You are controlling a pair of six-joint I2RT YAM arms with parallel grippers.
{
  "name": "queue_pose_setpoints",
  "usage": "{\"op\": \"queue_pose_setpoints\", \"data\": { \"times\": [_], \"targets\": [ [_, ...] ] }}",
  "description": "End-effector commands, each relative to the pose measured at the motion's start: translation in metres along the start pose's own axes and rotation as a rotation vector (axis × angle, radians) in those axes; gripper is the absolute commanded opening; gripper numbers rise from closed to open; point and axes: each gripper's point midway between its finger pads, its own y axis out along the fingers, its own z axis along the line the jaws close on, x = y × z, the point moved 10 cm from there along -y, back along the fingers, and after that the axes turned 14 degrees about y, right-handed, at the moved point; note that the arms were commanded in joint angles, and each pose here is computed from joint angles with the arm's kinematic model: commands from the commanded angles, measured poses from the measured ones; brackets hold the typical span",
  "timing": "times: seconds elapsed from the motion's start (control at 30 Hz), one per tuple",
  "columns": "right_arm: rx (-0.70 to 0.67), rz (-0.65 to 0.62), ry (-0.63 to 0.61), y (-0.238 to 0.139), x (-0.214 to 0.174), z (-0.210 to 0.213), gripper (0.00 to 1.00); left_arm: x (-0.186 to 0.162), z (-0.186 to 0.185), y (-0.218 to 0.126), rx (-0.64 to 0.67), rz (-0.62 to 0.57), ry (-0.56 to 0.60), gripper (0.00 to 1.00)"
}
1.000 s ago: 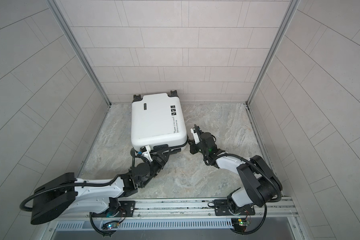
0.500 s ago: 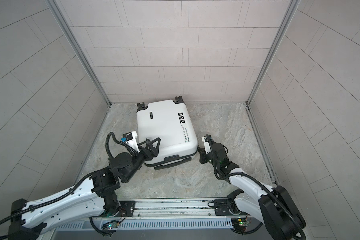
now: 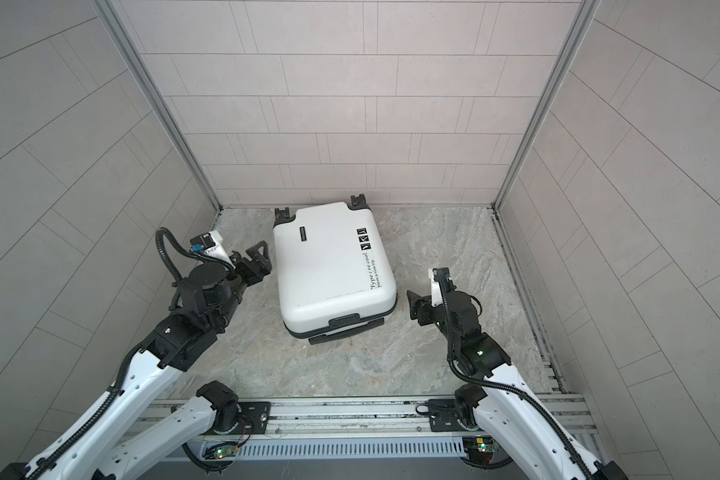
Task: Pack the luggage
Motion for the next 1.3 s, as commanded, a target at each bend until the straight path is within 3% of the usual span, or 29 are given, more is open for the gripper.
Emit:
{"op": "queue_pose_setpoints", "data": {
  "times": [0.0, 0.2, 0.33, 0.6, 0.87, 1.27],
  "targets": [
    [-0.052, 0.038, -0.015, -0.002, 0.012, 0.002, 0.79, -0.019, 0.015, 0.015, 0.034, 0.118, 0.002, 0.85],
    [-0.003, 0.068, -0.004, 0.005, 0.041, 0.022, 0.78, -0.053, 0.034, 0.059, 0.004, 0.26, -0.129, 0.85],
    [0.0, 0.057, -0.009, 0.004, 0.055, 0.029, 0.79, -0.072, 0.035, 0.088, -0.012, 0.328, -0.123, 0.83],
    [-0.035, 0.097, 0.022, 0.015, 0.063, 0.025, 0.78, -0.077, 0.014, 0.132, -0.134, 0.418, -0.108, 0.8],
    [-0.074, 0.116, 0.06, 0.022, 0.069, 0.015, 0.78, -0.085, -0.017, 0.164, -0.195, 0.438, -0.08, 0.8],
    [-0.013, 0.18, 0.124, 0.037, 0.072, 0.011, 0.77, -0.088, -0.061, 0.233, -0.274, 0.455, -0.074, 0.8]
  ]
}}
